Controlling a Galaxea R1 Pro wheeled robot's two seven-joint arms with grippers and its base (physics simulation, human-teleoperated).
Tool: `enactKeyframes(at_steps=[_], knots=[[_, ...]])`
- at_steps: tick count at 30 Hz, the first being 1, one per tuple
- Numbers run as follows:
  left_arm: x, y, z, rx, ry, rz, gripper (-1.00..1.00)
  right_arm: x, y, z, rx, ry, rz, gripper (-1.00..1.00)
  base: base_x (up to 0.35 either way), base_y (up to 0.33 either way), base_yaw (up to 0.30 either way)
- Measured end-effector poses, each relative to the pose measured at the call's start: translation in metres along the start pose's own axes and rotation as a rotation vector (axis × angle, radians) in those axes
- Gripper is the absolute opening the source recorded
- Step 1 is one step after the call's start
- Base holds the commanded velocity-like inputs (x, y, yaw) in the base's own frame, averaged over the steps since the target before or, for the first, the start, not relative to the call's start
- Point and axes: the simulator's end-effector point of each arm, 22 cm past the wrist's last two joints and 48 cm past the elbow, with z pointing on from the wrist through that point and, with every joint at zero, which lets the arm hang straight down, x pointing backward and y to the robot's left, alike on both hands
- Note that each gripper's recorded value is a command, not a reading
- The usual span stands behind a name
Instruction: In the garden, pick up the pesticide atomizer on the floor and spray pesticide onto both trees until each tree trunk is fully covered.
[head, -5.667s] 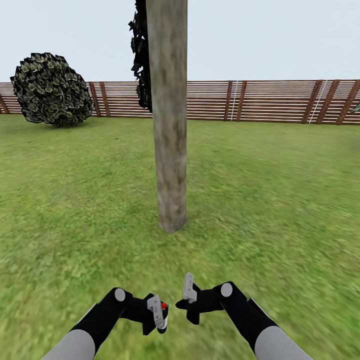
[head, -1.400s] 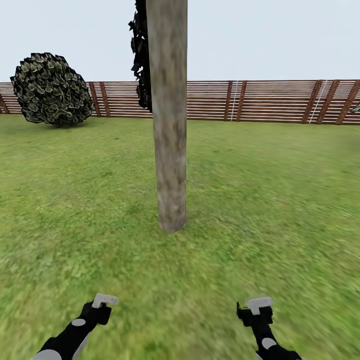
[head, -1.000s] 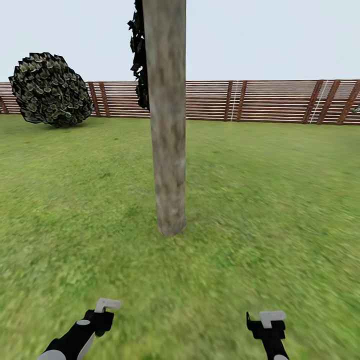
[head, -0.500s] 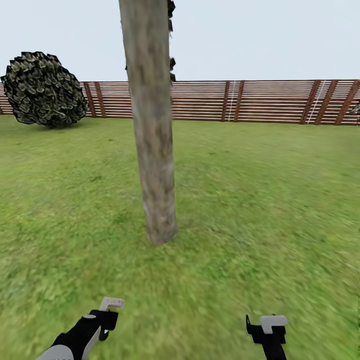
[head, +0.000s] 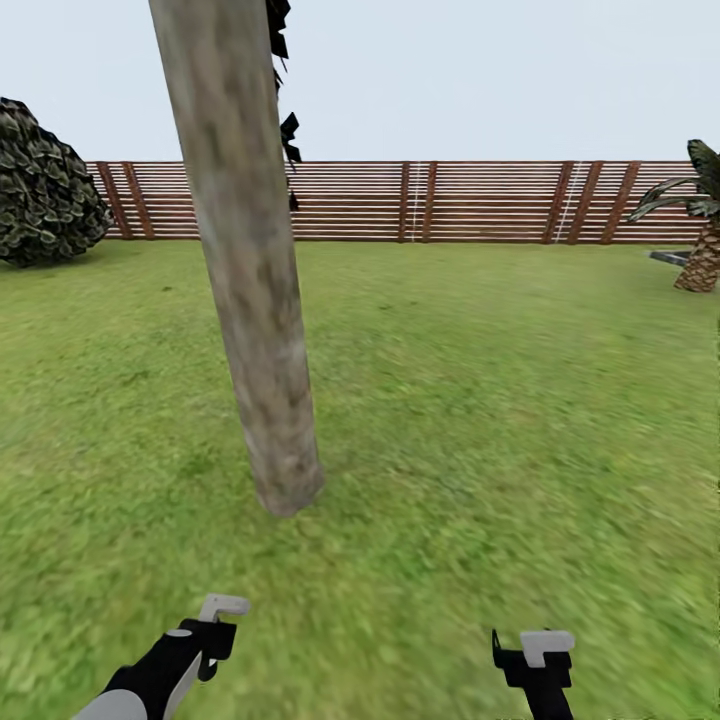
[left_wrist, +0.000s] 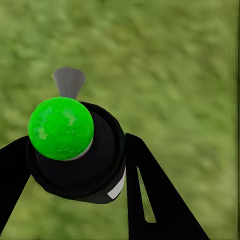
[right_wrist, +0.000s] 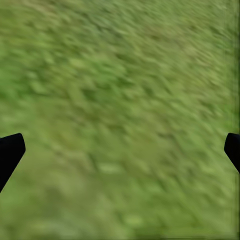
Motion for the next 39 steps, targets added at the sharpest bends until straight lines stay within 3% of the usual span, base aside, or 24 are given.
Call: enactKeyframes(at_steps=[7,12,16,20,22,23,24,27,28,29,34,39], knots=[[-0.032,-0.002,-0.004,-0.003,-0.060,-0.004,-1.00,0.000,0.000,0.000,0.000,0.000,0.000,1.00,0.005,0.003,-0.019],[-0.032,-0.006,-0.004,0.002,-0.036,-0.008,-1.00,0.000,0.001,0.000,-0.002,0.001,-0.001,1.00,0.000,0.000,-0.001],[-0.046,-0.023,-0.006,0.022,-0.037,-0.011,-1.00,0.001,-0.001,0.000,0.000,0.001,-0.002,1.00,0.000,0.000,0.000],[-0.055,-0.018,-0.010,0.019,-0.004,-0.014,-1.00,0.000,-0.001,0.000,0.000,0.001,-0.002,1.00,-0.005,0.000,0.000],[-0.070,-0.017,-0.014,0.035,-0.022,-0.017,-1.00,0.001,-0.001,0.000,0.001,0.001,-0.003,1.00,-0.061,0.000,0.000],[-0.105,-0.031,-0.023,0.062,-0.093,-0.028,-1.00,0.001,-0.002,0.000,0.002,0.002,-0.003,1.00,-0.007,0.000,0.000],[-0.128,-0.023,-0.030,0.046,-0.141,-0.026,-1.00,0.001,-0.002,0.000,0.001,0.001,-0.003,1.00,-0.005,0.000,0.000],[-0.147,-0.011,-0.034,0.033,-0.169,-0.026,-1.00,0.001,-0.002,0.000,0.001,0.002,-0.003,1.00,-0.001,0.000,0.000],[-0.181,-0.012,-0.045,0.069,-0.225,-0.016,-1.00,0.001,-0.001,0.000,0.001,0.002,-0.003,1.00,0.000,0.000,0.000],[-0.221,-0.002,-0.063,0.052,-0.309,-0.018,-1.00,0.000,-0.002,0.000,0.001,0.001,-0.003,1.00,0.000,0.000,0.000],[-0.212,-0.016,-0.058,0.074,-0.289,-0.013,-1.00,0.000,-0.001,0.000,0.000,0.001,-0.004,1.00,0.000,0.000,0.000],[-0.223,-0.062,-0.063,0.138,-0.301,-0.018,-1.00,0.000,-0.001,0.000,0.001,0.001,-0.003,1.00,0.000,0.000,0.000]])
